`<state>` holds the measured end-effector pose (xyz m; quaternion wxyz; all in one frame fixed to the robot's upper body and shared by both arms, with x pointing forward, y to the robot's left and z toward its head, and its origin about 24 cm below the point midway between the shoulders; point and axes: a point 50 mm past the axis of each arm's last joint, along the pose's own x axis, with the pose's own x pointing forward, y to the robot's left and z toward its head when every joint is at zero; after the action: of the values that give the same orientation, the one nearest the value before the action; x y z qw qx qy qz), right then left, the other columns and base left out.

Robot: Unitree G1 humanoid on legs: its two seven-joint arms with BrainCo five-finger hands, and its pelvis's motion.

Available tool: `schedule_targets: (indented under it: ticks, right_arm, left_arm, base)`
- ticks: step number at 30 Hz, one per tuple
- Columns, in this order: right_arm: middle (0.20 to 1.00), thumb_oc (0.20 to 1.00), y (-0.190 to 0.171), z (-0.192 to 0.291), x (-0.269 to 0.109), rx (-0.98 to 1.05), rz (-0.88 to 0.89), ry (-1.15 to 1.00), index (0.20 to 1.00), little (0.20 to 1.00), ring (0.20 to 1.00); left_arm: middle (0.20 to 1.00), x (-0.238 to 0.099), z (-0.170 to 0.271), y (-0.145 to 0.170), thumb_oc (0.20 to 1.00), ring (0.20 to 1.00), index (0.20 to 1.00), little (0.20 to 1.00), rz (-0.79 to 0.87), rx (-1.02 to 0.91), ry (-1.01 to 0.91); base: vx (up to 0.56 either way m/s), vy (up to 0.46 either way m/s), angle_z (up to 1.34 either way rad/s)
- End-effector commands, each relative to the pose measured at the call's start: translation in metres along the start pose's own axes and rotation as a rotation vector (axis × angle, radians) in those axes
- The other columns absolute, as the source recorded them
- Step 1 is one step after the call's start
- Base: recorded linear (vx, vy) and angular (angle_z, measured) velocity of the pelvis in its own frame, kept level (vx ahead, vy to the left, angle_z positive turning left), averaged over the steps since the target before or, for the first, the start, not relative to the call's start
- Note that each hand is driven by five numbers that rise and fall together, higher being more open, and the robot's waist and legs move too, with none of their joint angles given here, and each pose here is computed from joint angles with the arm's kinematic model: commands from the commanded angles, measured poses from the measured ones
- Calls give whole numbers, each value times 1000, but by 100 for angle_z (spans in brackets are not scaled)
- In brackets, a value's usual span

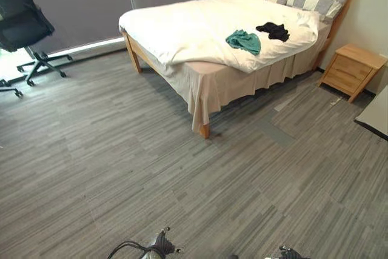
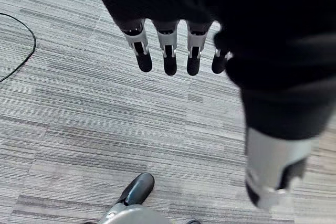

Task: Tidy up the quilt and then pick up the clothes from the bed and put them into the laundry hamper.

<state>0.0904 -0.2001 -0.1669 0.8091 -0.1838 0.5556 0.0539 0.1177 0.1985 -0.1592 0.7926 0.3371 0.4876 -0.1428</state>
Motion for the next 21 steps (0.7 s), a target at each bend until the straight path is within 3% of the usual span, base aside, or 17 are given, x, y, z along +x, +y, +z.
schedule_targets:
  ticks: [1,8,16,21]
  right_arm:
    - [1000,1000,-6,17,3,-52,-18,-35,1000,1000,1000]
    - [1000,1000,-12,19,4,-49,-32,-33,1000,1000,1000]
    - [1000,1000,-23,37,5,15,-71,-91,1000,1000,1000]
    - [1000,1000,-25,34,5,65,-81,-82,1000,1000,1000]
  left_arm:
    - [1000,5,28,-3,1000,1000,1000,1000,-9,22,-76]
    - [1000,5,29,-6,1000,1000,1000,1000,-24,12,-78]
    - [1000,8,40,18,1000,1000,1000,1000,52,8,-117]
    - [1000,7,27,24,1000,1000,1000,1000,60,40,-78]
  base:
    - [0,0,0]
    - [56,-1,-4]
    - [2,22,-7]
    - [268,-56,-16]
